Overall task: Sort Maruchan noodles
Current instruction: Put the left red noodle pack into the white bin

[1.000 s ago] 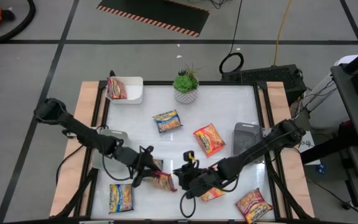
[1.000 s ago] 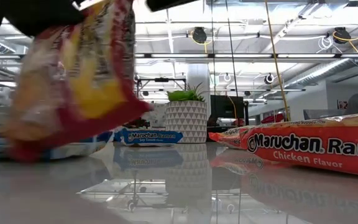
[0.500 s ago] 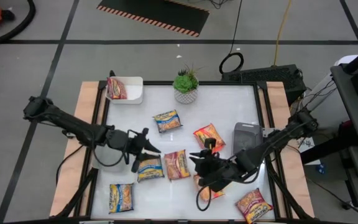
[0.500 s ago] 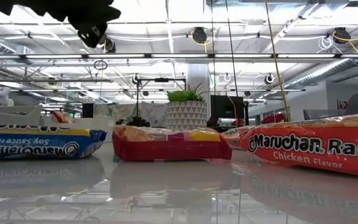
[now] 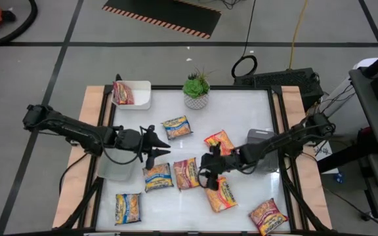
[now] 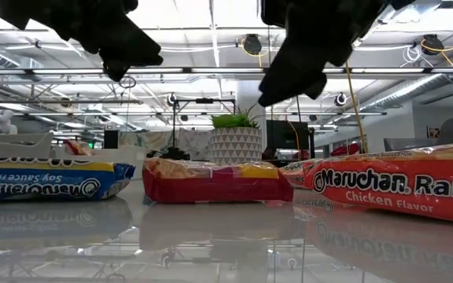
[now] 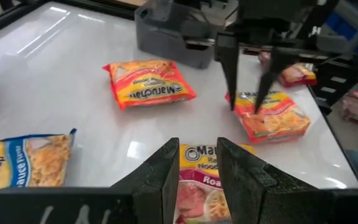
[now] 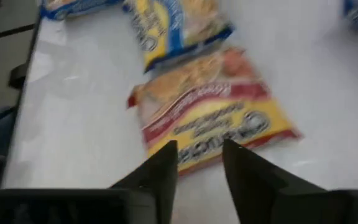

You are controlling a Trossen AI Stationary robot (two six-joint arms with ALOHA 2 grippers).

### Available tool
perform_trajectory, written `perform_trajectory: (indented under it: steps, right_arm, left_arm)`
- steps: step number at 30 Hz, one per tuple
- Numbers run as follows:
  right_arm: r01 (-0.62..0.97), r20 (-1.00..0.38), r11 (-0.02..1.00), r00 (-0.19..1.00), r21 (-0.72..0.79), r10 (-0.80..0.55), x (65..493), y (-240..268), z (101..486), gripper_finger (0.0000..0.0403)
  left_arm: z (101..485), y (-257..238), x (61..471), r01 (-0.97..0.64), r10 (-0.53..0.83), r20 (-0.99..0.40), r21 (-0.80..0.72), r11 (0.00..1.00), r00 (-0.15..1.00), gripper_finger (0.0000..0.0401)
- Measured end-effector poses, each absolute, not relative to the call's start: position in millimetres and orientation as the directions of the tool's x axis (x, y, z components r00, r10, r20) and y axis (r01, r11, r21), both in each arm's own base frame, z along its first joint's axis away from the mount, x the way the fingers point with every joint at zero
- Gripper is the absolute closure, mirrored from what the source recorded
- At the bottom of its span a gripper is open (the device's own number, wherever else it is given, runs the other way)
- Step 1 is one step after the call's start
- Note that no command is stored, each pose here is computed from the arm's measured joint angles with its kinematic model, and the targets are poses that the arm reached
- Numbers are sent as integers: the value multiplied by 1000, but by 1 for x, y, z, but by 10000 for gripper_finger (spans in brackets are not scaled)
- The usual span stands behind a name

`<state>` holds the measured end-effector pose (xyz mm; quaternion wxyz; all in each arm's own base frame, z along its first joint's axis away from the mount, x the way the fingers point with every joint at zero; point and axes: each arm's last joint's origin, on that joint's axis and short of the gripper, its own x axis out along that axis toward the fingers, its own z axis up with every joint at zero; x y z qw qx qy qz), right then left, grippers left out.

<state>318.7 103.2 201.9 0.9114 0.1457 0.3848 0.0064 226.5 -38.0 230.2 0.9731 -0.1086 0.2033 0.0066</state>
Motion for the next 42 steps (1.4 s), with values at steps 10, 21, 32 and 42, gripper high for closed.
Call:
perform_trajectory:
  steps: [10,21,32,42]
  right_arm:
    - [97,-789,944,580,314,203,345,133,176,150]
    - [195,-888,963,454,185,79,354,146,167,154]
    - [153,-857,954,491,258,153,349,147,149,178]
    - [170,-842,946,517,275,152,341,141,133,214]
  left_arm:
    - [230,-24,229,-96,27,-395,-155,983,918,290]
    - [231,-11,230,-152,80,-393,-156,976,916,290]
    - [233,-11,231,-155,81,-370,-176,972,926,290]
    - [233,-12,231,-156,76,-370,-190,969,926,290]
